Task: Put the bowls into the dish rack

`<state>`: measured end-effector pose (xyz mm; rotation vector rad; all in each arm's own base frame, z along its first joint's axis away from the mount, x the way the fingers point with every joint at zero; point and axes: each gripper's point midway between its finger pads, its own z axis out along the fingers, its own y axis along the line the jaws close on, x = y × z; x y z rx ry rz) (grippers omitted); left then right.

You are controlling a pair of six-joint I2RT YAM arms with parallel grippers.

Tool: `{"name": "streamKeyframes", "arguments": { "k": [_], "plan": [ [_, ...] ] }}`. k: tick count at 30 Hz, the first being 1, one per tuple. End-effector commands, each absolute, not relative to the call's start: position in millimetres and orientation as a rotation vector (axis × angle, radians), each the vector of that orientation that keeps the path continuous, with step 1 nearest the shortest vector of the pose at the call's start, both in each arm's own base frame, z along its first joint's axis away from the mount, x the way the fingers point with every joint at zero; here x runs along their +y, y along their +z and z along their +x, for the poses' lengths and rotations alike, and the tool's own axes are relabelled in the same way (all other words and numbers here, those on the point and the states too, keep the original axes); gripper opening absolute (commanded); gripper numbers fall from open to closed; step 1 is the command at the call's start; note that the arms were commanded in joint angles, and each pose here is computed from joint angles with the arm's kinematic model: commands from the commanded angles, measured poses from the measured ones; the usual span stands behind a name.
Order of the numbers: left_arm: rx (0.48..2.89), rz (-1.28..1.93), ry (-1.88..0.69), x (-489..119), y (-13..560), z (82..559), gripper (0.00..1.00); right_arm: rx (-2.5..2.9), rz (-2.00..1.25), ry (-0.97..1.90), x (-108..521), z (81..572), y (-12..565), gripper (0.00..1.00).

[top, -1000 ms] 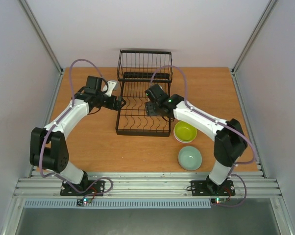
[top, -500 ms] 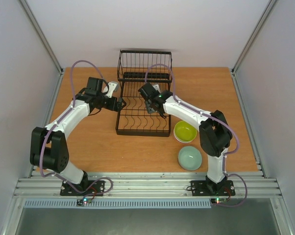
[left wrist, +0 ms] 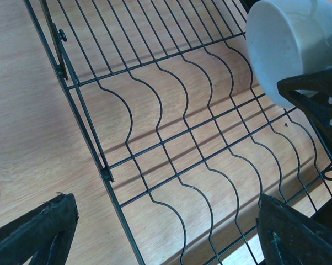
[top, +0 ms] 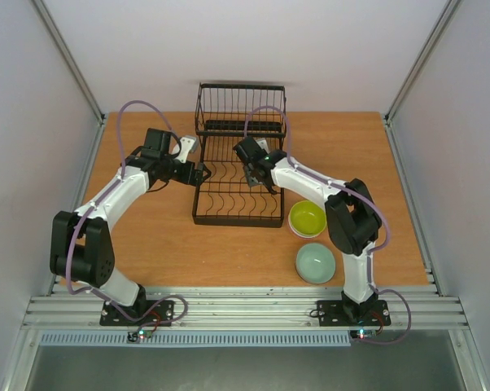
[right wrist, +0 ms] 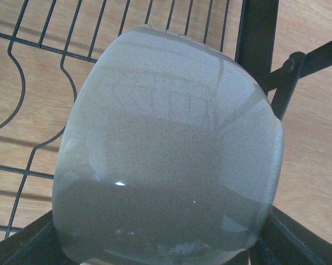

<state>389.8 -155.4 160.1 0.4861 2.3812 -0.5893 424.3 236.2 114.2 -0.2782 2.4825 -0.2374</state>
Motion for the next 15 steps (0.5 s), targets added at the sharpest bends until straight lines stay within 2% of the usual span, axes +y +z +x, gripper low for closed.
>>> {"name": "streamKeyframes", "arguments": {
  "k": [1,5,8,11,15],
  "plan": [
    [2.362,0.511,-0.600,-158.7,159.6,394.8,0.88,2.457,-0.223,-0.255,226.5,441.2,109.4,0.01],
    [2.368,0.511,-0.601,-158.6,157.2,395.4,0.89,2.475,-0.214,-0.246,224.0,442.9,102.8,0.02],
    [2.374,0.514,-0.609,-160.1,154.5,395.8,0.89,2.488,-0.210,-0.260,220.8,443.1,96.9,0.07],
    [2.382,0.517,-0.618,-161.2,152.3,396.2,0.88,2.495,-0.201,-0.281,216.7,443.2,92.5,0.20],
    [2.387,0.520,-0.630,-162.4,151.5,395.5,0.88,2.494,-0.188,-0.301,211.6,442.4,91.5,0.55]
  ]
}}
